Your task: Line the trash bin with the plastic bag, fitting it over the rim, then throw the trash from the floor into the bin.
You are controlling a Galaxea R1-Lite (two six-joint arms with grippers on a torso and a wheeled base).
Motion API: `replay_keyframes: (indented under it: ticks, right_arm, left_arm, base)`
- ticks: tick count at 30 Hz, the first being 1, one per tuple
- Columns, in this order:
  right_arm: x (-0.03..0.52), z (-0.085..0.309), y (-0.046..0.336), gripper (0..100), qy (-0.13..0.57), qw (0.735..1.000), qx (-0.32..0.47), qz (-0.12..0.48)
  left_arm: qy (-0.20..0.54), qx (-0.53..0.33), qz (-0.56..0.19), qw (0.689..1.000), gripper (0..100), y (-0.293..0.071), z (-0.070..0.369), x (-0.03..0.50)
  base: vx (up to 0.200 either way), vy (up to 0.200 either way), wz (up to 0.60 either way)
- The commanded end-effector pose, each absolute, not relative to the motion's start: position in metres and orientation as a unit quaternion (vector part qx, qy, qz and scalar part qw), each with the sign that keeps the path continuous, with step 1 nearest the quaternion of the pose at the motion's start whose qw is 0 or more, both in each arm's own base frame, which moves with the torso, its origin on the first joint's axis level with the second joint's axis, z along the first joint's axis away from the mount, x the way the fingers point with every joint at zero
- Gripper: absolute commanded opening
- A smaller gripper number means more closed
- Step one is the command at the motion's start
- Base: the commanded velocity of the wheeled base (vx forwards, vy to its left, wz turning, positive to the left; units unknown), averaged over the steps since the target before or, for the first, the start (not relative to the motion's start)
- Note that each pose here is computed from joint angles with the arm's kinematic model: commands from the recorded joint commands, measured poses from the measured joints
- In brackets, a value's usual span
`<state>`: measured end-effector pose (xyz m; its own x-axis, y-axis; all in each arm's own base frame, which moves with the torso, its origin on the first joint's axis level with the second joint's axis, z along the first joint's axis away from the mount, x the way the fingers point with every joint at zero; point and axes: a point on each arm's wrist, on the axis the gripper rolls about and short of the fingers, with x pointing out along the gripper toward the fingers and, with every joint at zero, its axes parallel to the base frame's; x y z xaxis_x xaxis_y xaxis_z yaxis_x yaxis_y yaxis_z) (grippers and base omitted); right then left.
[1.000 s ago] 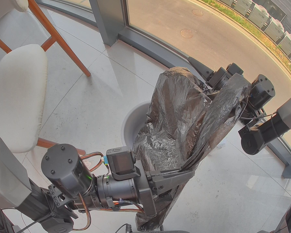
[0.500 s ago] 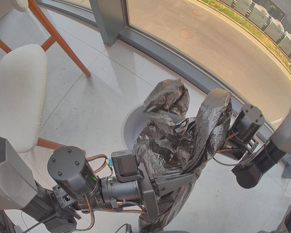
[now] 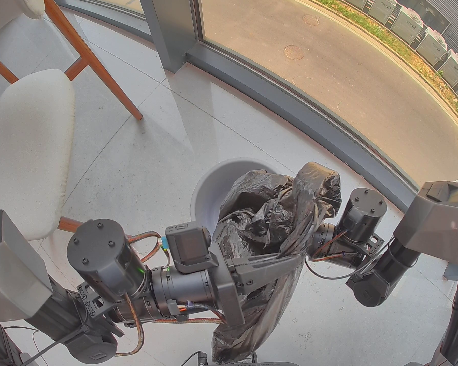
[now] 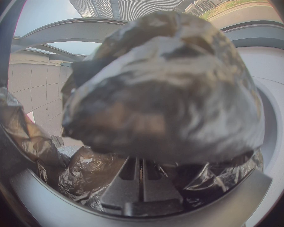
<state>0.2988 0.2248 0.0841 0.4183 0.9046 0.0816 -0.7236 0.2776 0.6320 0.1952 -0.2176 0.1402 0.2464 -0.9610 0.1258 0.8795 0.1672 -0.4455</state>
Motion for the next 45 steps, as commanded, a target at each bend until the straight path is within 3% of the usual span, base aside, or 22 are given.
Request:
replay_keyframes:
  ticks: [1, 12, 18, 27, 33, 40, 43, 45]
  right_arm:
    - [0.312, 0.068, 0.234, 0, 0.15, 0.788, 0.304, 0.514]
    - [0.331, 0.055, 0.233, 0, 0.134, 0.809, 0.311, 0.48]
    - [0.301, 0.125, 0.219, 0, 0.065, 0.812, 0.325, 0.48]
    - [0.262, 0.141, 0.186, 0, 0.074, 0.822, 0.32, 0.466]
    - [0.254, 0.114, 0.178, 0, 0.129, 0.829, 0.313, 0.445]
    - [0.279, 0.087, 0.213, 0, 0.134, 0.83, 0.299, 0.451]
    - [0.296, 0.074, 0.232, 0, 0.109, 0.851, 0.295, 0.421]
    - [0.298, 0.066, 0.239, 0, 0.11, 0.856, 0.295, 0.41]
  left_arm:
    - [0.072, -0.224, -0.595, 0.769, 0, -0.206, 0.147, 0.204]
    - [0.062, -0.229, -0.564, 0.791, 0, -0.194, 0.146, 0.226]
    - [0.069, -0.229, -0.561, 0.793, 0, -0.195, 0.141, 0.229]
    - [0.07, -0.228, -0.542, 0.806, 0, -0.188, 0.137, 0.236]
    - [0.063, -0.23, -0.544, 0.804, 0, -0.187, 0.141, 0.235]
    - [0.051, -0.235, -0.548, 0.802, 0, -0.186, 0.15, 0.231]
    - [0.053, -0.259, -0.553, 0.79, 0, -0.184, 0.16, 0.224]
    - [0.062, -0.304, -0.561, 0.767, 0, -0.182, 0.175, 0.213]
  base:
    - [0.0, 0.0, 0.0]
    - [0.0, 0.0, 0.0]
    - [0.0, 0.0, 0.0]
    - [0.0, 0.0, 0.0]
    - [0.0, 0.0, 0.0]
    - [0.0, 0.0, 0.0]
    - [0.0, 0.0, 0.0]
    - [0.0, 0.0, 0.0]
